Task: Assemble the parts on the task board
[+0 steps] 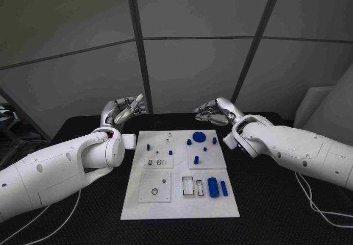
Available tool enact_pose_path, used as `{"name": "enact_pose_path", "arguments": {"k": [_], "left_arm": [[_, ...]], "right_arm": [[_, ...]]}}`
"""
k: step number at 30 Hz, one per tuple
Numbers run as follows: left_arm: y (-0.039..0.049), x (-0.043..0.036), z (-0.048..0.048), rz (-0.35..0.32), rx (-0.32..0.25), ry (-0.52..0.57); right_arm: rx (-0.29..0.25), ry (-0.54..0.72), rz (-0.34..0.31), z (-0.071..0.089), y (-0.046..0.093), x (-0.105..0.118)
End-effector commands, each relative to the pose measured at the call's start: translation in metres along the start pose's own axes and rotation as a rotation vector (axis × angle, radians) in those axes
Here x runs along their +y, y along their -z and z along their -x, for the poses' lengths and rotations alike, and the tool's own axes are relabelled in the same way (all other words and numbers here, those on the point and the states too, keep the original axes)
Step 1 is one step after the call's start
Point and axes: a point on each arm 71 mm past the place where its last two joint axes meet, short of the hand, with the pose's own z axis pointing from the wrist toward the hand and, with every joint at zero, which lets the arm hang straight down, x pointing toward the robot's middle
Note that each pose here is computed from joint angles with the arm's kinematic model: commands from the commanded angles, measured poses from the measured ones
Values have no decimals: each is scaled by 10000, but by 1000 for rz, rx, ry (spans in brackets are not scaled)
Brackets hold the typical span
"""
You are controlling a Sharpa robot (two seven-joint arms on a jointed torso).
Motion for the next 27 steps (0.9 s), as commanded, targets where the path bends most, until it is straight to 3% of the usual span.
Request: {"name": "enact_pose_path", "arguments": {"k": [1, 7, 16, 27], "left_arm": [[31, -40, -40, -9, 77, -5], [139, -110, -54, -8, 131, -9], [289, -187, -162, 12, 190, 28], [350, -215, -249, 18, 218, 53]], "right_arm": [[52, 229, 27, 33, -30, 44], [115, 419, 4, 87, -99, 88], [202, 642, -23, -4, -134, 189], [256, 737, -18, -128, -157, 284]]}}
